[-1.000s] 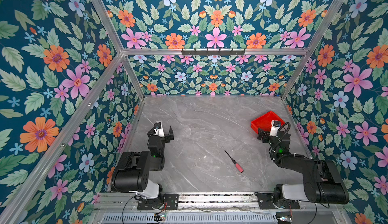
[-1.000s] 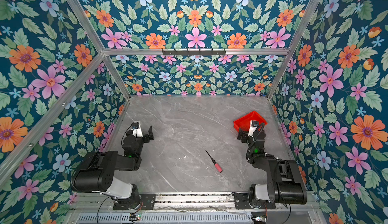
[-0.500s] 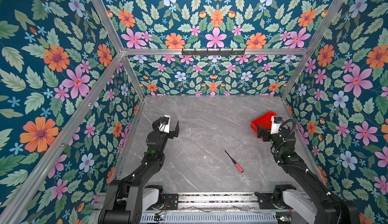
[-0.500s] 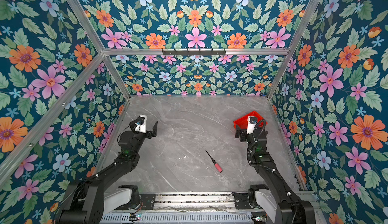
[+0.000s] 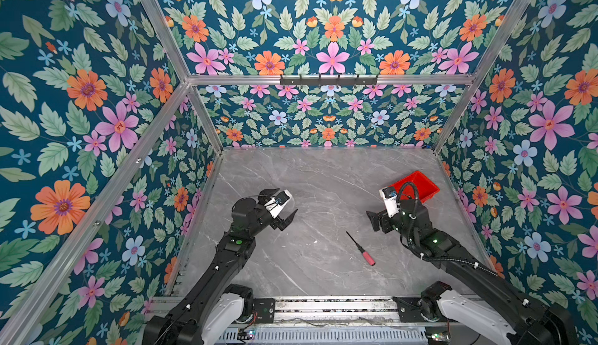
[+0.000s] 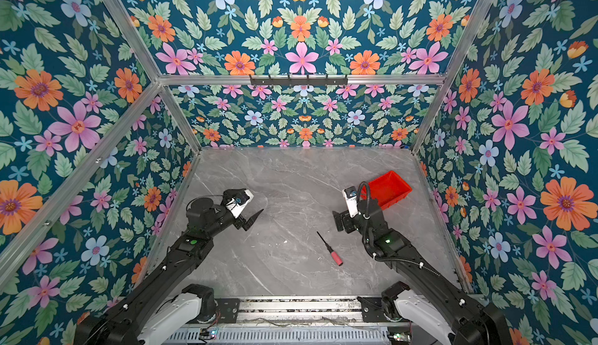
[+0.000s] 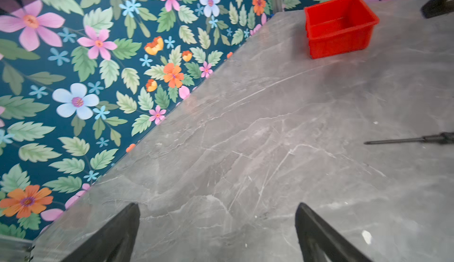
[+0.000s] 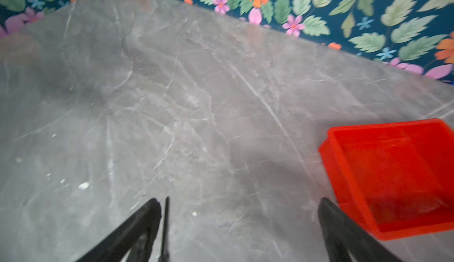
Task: Put the screwdriver in the bin
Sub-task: Pick up the screwdriver from the center of the table, then place the screwdriver into the bin.
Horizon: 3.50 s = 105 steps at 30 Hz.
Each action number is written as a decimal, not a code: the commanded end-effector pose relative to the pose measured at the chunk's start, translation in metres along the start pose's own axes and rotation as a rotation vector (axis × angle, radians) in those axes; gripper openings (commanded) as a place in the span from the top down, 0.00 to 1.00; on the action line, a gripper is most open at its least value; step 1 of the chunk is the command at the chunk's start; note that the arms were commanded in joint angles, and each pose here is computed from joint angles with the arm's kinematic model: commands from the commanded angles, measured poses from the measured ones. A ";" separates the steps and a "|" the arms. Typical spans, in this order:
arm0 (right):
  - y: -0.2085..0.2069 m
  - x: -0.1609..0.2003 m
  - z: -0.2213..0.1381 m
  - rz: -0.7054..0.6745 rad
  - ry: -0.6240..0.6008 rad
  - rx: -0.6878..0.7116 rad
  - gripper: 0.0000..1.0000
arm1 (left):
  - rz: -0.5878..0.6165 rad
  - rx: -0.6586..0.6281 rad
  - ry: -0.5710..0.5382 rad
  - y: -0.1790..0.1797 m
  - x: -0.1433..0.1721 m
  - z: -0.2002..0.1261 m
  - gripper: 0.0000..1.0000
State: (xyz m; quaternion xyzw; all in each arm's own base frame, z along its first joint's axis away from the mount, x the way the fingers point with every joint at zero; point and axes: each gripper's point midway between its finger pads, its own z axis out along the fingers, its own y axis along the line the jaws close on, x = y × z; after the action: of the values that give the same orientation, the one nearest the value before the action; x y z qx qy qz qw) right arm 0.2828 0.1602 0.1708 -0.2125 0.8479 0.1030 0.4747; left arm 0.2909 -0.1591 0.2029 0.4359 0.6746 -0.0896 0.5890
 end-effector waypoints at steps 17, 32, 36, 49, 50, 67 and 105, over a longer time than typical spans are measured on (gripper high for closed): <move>0.058 0.131 -0.017 0.321 0.566 0.029 0.01 | 0.179 0.405 -0.001 -0.096 0.008 -0.007 0.00; 0.061 0.175 -0.008 0.264 0.836 0.155 0.06 | 0.190 0.431 0.005 -0.104 0.014 -0.007 0.00; 0.065 0.179 -0.003 0.270 0.845 0.146 0.23 | 0.189 0.439 0.004 -0.106 0.015 -0.008 0.00; 0.066 0.188 0.000 0.271 0.852 0.136 0.76 | 0.186 0.446 0.008 -0.109 0.017 -0.011 0.00; 0.066 0.187 0.000 0.270 0.850 0.135 0.81 | 0.185 0.446 0.008 -0.109 0.017 -0.011 0.00; 0.058 0.148 -0.001 0.357 0.717 0.161 1.00 | 0.142 0.431 -0.027 -0.106 0.002 -0.002 0.00; -0.153 0.032 0.007 0.952 0.288 0.484 1.00 | -0.074 0.282 -0.179 -0.159 -0.097 0.110 0.00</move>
State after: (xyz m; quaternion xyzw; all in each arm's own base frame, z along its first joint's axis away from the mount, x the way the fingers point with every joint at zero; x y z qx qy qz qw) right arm 0.3321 0.0238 0.1385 0.2829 0.9157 0.0698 0.2767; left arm 0.2401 -0.3671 0.1816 0.5043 0.6117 -0.2503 0.5557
